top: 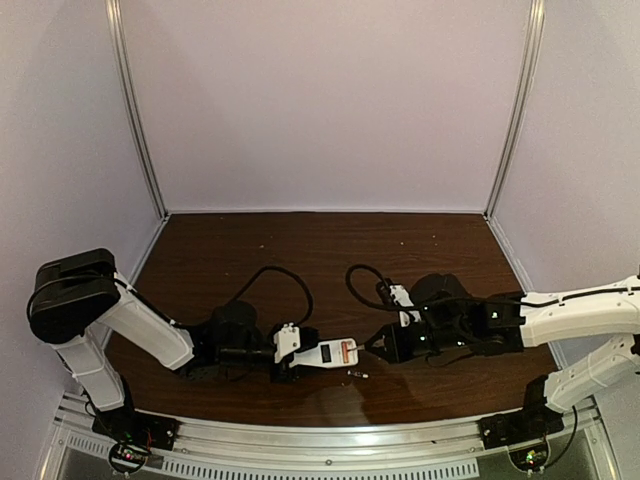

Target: Unload the batteries from the remote control

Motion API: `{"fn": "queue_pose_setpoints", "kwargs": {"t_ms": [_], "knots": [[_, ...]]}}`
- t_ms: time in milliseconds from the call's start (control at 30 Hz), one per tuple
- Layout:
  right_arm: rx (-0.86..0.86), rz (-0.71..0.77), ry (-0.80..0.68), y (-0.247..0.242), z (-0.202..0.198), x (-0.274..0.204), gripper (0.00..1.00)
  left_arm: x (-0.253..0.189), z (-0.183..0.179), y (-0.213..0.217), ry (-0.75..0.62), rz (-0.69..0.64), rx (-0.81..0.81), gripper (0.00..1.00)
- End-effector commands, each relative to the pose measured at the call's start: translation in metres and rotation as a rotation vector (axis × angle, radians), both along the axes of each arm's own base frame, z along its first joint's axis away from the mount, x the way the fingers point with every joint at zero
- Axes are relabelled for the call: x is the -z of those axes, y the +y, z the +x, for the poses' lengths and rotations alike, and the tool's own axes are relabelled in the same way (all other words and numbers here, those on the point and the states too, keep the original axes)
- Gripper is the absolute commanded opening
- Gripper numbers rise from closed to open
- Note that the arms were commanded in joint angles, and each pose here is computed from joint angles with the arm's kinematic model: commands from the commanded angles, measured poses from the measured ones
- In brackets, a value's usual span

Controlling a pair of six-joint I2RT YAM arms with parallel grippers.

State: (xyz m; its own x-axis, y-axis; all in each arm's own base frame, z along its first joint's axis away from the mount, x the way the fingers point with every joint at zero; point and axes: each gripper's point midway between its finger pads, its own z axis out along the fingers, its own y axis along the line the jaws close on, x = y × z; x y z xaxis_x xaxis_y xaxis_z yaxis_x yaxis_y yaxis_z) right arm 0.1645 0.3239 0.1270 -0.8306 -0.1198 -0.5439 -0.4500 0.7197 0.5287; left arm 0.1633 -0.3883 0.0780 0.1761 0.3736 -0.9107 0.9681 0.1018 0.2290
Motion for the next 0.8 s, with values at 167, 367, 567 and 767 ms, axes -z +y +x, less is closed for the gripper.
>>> {"fn": "queue_pose_setpoints", "kwargs": {"t_ms": [167,367,567,767], "knots": [[-0.102,-0.007,-0.069,0.003,-0.002,0.008,0.00,-0.034,-0.005,-0.009,-0.050,-0.114,0.056,0.00],[-0.125,-0.046,-0.159,-0.002,0.004,0.006,0.00,-0.031,-0.007,-0.011,-0.043,-0.107,0.071,0.00],[-0.177,-0.059,-0.238,-0.002,0.005,0.006,0.00,-0.030,-0.011,-0.012,-0.033,-0.101,0.095,0.00],[-0.019,-0.064,-0.107,-0.011,0.019,0.017,0.00,-0.028,-0.005,-0.012,-0.040,-0.094,0.063,0.00]]}}
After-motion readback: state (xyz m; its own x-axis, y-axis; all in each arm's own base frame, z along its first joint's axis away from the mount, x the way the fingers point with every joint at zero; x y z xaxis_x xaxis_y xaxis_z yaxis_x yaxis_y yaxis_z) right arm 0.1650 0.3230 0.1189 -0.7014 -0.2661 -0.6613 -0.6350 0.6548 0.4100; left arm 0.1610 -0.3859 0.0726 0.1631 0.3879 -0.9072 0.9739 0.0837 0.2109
